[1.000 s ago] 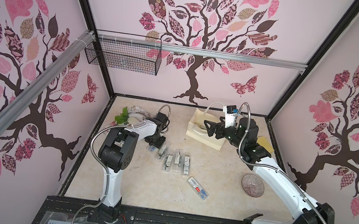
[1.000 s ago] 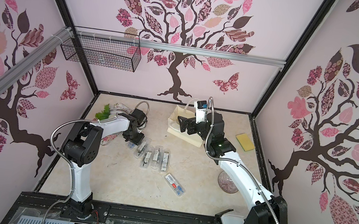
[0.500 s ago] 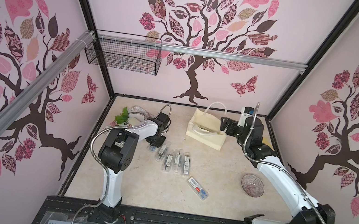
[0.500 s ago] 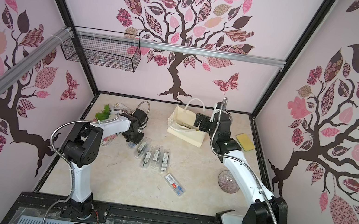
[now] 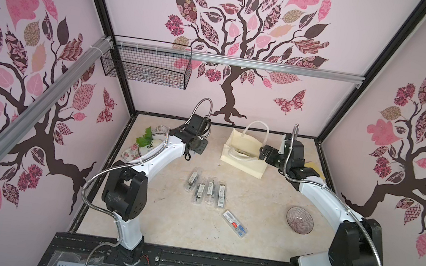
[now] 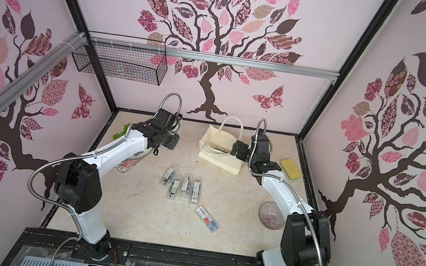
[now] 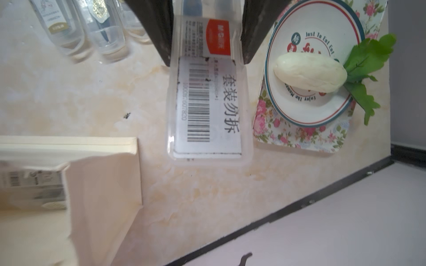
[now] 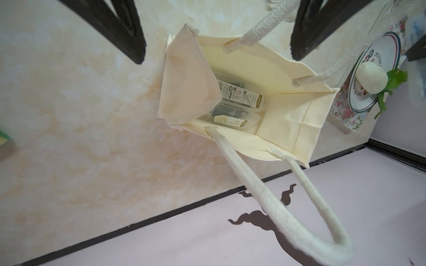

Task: Put the compass set into the canvas bag
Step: Pick up the compass set at the center of the board, then move the canvas bag to the center of the board.

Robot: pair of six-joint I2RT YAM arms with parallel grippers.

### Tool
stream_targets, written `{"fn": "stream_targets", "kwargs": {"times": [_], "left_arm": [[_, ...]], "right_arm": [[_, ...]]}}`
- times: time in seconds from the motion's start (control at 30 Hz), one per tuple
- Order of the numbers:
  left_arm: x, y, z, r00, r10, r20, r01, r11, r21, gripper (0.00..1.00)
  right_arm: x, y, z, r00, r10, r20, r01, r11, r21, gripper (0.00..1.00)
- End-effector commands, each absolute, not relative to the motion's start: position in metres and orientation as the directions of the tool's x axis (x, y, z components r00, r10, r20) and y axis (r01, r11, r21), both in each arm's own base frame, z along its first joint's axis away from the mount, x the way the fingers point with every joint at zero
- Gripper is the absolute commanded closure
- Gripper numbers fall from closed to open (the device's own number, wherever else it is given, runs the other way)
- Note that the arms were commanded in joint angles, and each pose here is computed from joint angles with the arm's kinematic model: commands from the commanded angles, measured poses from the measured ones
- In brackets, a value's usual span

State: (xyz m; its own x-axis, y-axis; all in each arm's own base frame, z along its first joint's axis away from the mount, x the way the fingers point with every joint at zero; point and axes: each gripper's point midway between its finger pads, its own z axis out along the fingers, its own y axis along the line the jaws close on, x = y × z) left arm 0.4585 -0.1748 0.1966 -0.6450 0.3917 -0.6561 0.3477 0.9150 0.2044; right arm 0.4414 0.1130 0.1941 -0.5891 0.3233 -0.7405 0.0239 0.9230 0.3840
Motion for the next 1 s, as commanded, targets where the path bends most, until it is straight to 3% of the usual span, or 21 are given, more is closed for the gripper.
{"fn": "stream_targets", "kwargs": {"times": [0.0, 0.23, 0.5, 0.6, 0.97], "left_arm": [[0.475, -0.211, 0.238, -0.486, 0.468, -0.738, 0.415, 0.867, 0.276, 0.65], [0.486, -0.275, 0.255, -0.232, 0.644, -0.729, 0.542, 0.708, 0.453, 0.67], [0.494, -0.3, 0.259, -0.164, 0.641, -0.749, 0.571, 0.681, 0.458, 0.67], [0.492, -0.299, 0.264, -0.156, 0.632, -0.759, 0.562, 0.689, 0.458, 0.66], [0.479, -0.29, 0.286, -0.085, 0.646, -0.759, 0.546, 0.667, 0.507, 0.65]], "right_arm": [[0.453, 0.111, 0.187, -0.608, 0.35, -0.713, 0.056, 0.914, 0.401, 0.0], [0.454, 0.103, 0.167, -0.63, 0.381, -0.677, 0.086, 0.9, 0.427, 0.0], [0.47, 0.104, 0.161, -0.644, 0.392, -0.657, 0.098, 0.894, 0.438, 0.0], [0.479, 0.105, 0.153, -0.663, 0.387, -0.64, 0.112, 0.897, 0.427, 0.04], [0.474, 0.133, 0.124, -0.77, 0.285, -0.571, 0.002, 0.896, 0.444, 0.6]]}}
